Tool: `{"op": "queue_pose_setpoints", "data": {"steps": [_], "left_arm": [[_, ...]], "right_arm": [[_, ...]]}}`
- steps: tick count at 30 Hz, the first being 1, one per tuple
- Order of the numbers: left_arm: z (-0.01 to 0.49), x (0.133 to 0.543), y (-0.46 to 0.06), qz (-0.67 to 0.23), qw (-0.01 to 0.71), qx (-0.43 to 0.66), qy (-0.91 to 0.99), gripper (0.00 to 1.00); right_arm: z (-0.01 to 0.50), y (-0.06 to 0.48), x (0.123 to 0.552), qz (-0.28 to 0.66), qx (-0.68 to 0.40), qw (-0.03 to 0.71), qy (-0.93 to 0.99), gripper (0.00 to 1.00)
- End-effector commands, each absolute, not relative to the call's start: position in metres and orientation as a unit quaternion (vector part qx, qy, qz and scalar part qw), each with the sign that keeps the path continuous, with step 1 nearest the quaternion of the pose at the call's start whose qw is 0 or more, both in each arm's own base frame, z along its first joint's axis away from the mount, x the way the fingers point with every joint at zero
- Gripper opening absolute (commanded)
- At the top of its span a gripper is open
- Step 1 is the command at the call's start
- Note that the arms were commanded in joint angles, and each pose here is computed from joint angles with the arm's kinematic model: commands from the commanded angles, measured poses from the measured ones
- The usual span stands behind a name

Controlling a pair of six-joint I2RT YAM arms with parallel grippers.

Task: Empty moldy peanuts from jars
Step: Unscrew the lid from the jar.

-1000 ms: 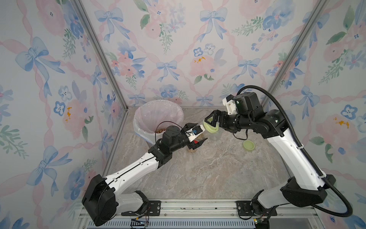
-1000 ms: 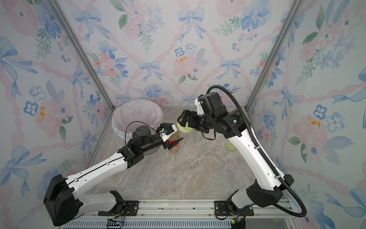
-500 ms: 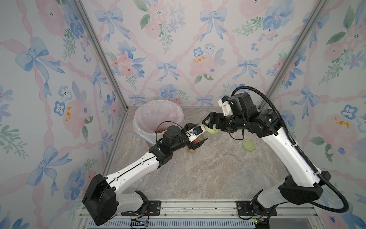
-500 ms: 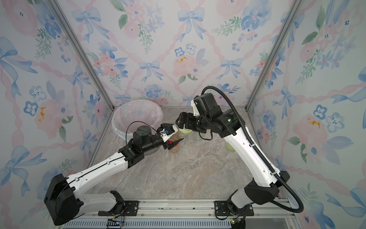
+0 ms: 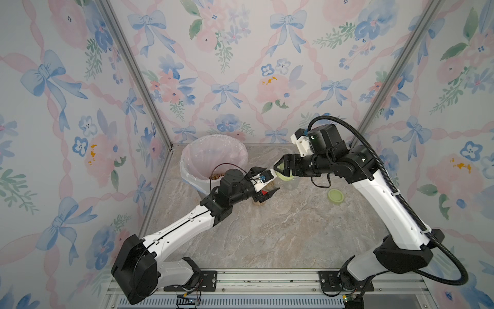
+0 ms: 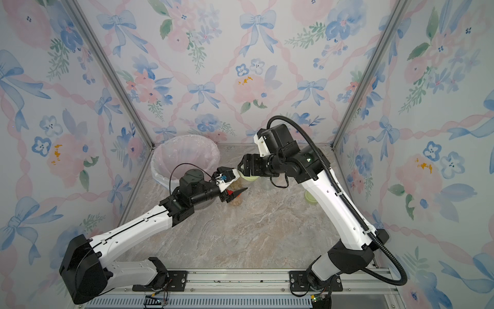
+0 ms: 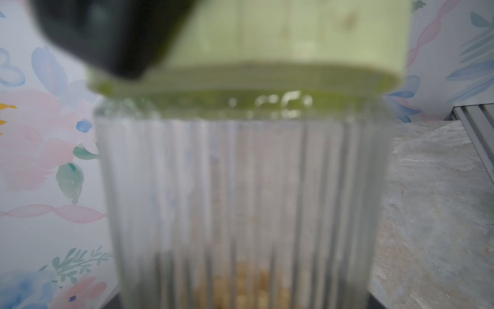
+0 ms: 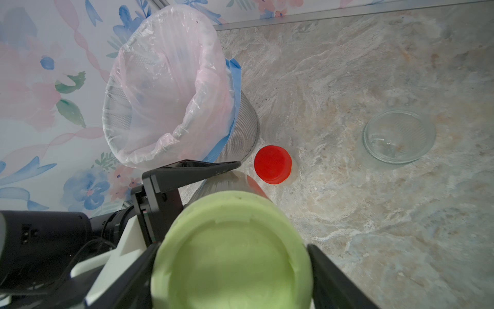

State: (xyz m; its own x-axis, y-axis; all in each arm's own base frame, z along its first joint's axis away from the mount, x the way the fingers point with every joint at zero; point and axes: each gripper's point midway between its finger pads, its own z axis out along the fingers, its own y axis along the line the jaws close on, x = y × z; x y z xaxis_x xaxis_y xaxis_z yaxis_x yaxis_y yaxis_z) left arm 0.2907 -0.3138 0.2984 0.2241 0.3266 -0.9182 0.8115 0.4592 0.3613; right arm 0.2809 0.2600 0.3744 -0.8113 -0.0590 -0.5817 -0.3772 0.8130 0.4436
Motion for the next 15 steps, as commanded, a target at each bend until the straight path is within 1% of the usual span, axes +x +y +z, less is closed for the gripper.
{"op": "queue_pose_setpoints", "data": {"steps": [1, 6, 10, 15], "left_arm": [[0.3633, 0.2741, -0.3167, -0.237, 0.674, 0.47, 0.519, 0.0], [0.362, 0.2698, -0.3162, -0.249, 0.669, 0.473, 0.517, 0.0], [0.3622, 0.2657, -0.317, -0.261, 0.665, 0.476, 0.514, 0.0], [0.3599, 0.2666, -0.3174, -0.264, 0.661, 0.474, 0.518, 0.0]], "right_arm": [[0.3669, 0.2635, 0.2756, 0.287, -0.201, 0.259, 0.9, 0.82], [0.3701, 0.2686, 0.2779, 0.324, -0.254, 0.256, 0.875, 0.82], [0.3656, 0.2673, 0.2762, 0.305, -0.313, 0.256, 0.863, 0.82], [0.3733, 0.2656, 0.281, 0.304, -0.345, 0.273, 0.845, 0.83]]}}
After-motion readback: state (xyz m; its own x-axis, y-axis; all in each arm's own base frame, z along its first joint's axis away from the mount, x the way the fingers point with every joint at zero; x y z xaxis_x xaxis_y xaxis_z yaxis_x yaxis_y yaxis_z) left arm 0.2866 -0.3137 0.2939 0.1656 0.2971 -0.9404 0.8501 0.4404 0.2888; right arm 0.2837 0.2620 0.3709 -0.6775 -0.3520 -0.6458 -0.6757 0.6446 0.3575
